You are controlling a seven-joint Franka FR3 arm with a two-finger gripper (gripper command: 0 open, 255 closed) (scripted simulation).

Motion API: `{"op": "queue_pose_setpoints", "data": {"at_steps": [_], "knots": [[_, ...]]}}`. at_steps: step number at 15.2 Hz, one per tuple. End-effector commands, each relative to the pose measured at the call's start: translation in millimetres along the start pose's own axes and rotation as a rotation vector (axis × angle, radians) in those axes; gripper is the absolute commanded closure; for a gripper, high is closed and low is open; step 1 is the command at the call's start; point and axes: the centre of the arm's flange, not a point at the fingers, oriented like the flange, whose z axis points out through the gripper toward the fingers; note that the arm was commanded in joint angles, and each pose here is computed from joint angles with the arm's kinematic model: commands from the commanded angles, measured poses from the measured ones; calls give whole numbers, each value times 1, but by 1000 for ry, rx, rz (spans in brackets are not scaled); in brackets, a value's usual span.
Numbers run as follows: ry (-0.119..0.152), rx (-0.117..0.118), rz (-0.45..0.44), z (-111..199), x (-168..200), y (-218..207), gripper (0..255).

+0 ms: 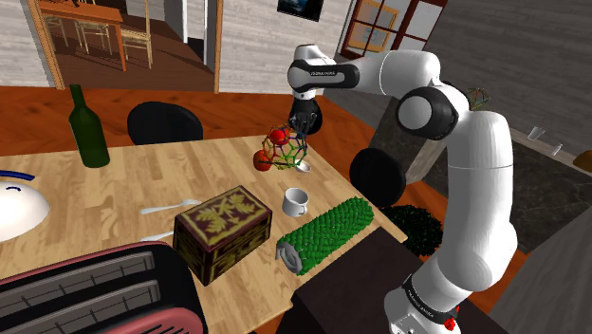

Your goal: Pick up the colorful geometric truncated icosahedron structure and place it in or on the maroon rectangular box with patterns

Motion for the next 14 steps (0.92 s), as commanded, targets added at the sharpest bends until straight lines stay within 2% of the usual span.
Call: {"op": "queue_pose_setpoints", "data": {"at_steps": [1, 14], "knots": [[1, 0, 0, -11, -1, 3, 255], [1, 0, 0, -78, -11, 13, 255]]}}
